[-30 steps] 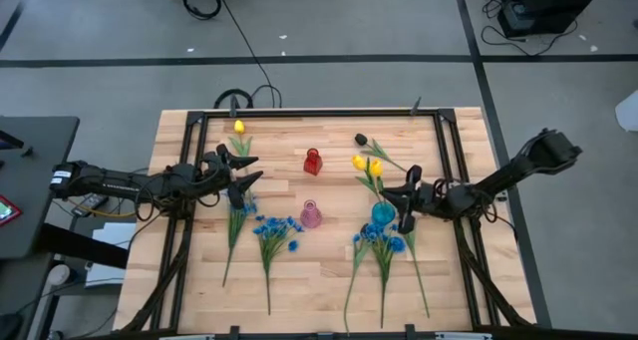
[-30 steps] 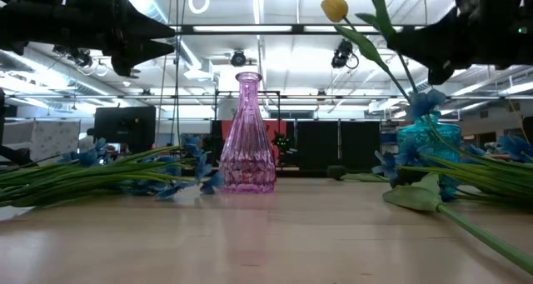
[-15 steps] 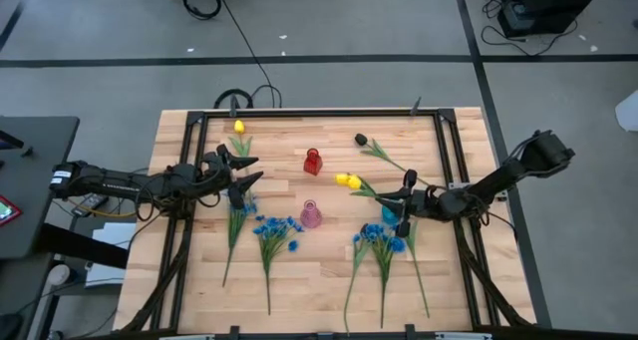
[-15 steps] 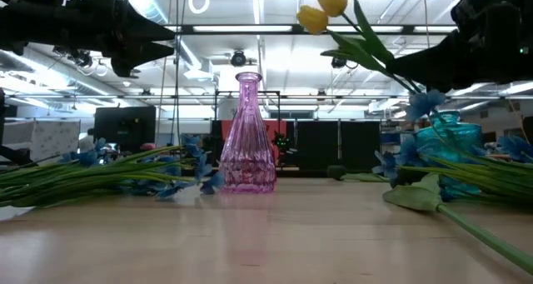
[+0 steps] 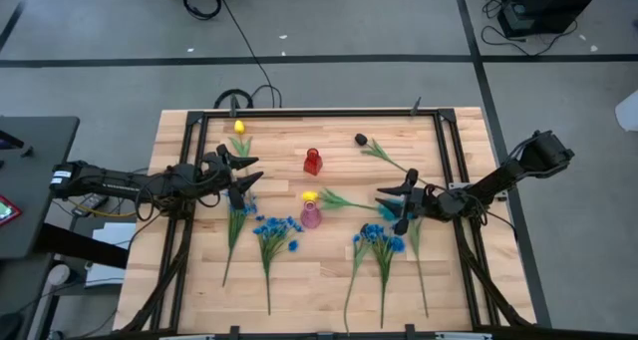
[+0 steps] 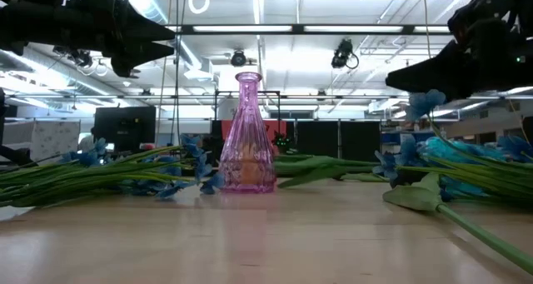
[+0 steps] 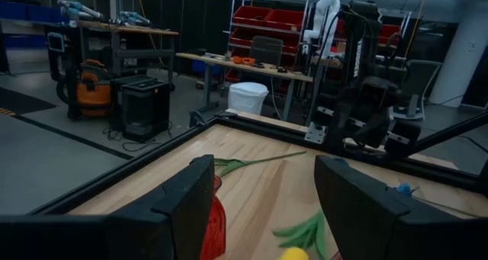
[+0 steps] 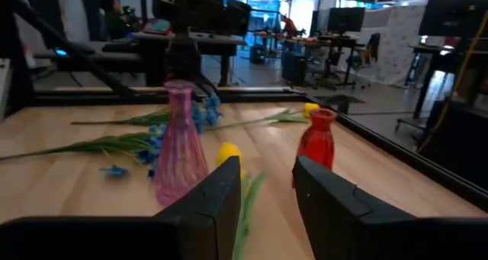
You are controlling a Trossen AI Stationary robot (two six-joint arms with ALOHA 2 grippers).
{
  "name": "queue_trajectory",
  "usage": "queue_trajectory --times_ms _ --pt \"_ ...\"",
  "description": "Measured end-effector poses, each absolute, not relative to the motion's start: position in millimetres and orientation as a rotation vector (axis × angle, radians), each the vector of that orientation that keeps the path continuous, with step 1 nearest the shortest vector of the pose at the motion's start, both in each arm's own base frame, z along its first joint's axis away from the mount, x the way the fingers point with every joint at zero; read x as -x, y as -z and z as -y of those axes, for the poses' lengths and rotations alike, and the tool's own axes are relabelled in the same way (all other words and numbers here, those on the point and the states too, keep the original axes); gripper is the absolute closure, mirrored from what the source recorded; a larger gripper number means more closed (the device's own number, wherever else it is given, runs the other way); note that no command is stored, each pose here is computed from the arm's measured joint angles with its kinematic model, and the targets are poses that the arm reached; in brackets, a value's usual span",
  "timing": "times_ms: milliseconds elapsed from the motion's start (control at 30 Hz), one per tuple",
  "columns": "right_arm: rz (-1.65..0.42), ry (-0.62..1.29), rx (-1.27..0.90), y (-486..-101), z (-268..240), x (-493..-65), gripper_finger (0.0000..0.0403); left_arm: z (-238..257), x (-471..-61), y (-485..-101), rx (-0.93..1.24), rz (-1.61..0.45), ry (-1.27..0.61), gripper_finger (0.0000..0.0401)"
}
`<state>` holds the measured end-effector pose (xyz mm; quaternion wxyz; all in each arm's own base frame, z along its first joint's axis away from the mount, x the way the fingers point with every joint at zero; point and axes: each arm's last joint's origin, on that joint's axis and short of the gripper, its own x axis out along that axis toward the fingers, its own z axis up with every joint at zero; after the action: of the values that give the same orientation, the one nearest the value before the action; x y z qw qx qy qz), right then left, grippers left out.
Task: Sort flowers into vase by color
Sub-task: Put the blue vase containing the yellow flowers on the center of the table upright
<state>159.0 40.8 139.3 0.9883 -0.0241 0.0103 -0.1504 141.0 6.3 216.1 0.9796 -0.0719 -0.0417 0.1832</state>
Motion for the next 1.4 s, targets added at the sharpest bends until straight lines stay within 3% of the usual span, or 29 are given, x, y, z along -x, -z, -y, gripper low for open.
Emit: queue_trajectory --times_ms 133,233,333,500,667,1000,1400 --pt "-0.013 0.305 0.043 -142.7 -41.1 -158.8 0.0262 -6.1 -141.1 -215.9 0.152 0.083 -0.363 0.0169" --pt "-0.12 0.308 0.019 -139.7 -42.1 -164.5 0.0238 -5.8 -141.3 -215.3 0.172 0.08 -0.35 0.0169" --pt "-0.3 0.314 0.011 -145.7 -44.7 -179.3 0.0206 -5.7 -141.3 -215.1 0.173 0.078 -0.348 0.0169" --pt "-0.627 0.343 0.01 -195.3 -45.6 -205.1 0.0162 -5.7 -141.3 -214.8 0.171 0.074 -0.347 0.0169" --pt "-0.924 0.299 -0.092 -221.6 -37.7 -225.7 0.0152 -5.5 -141.4 -214.6 0.17 0.072 -0.345 0.0169" --pt "-1.363 0.183 -0.118 -204.0 -29.5 -262.7 0.0146 -5.4 -141.5 -211.8 0.168 0.043 -0.346 0.0169" --pt "-1.585 0.115 -0.029 -170.6 -23.8 -280.3 0.0144 -5.3 -141.5 -209.3 0.159 0.017 -0.348 0.0169"
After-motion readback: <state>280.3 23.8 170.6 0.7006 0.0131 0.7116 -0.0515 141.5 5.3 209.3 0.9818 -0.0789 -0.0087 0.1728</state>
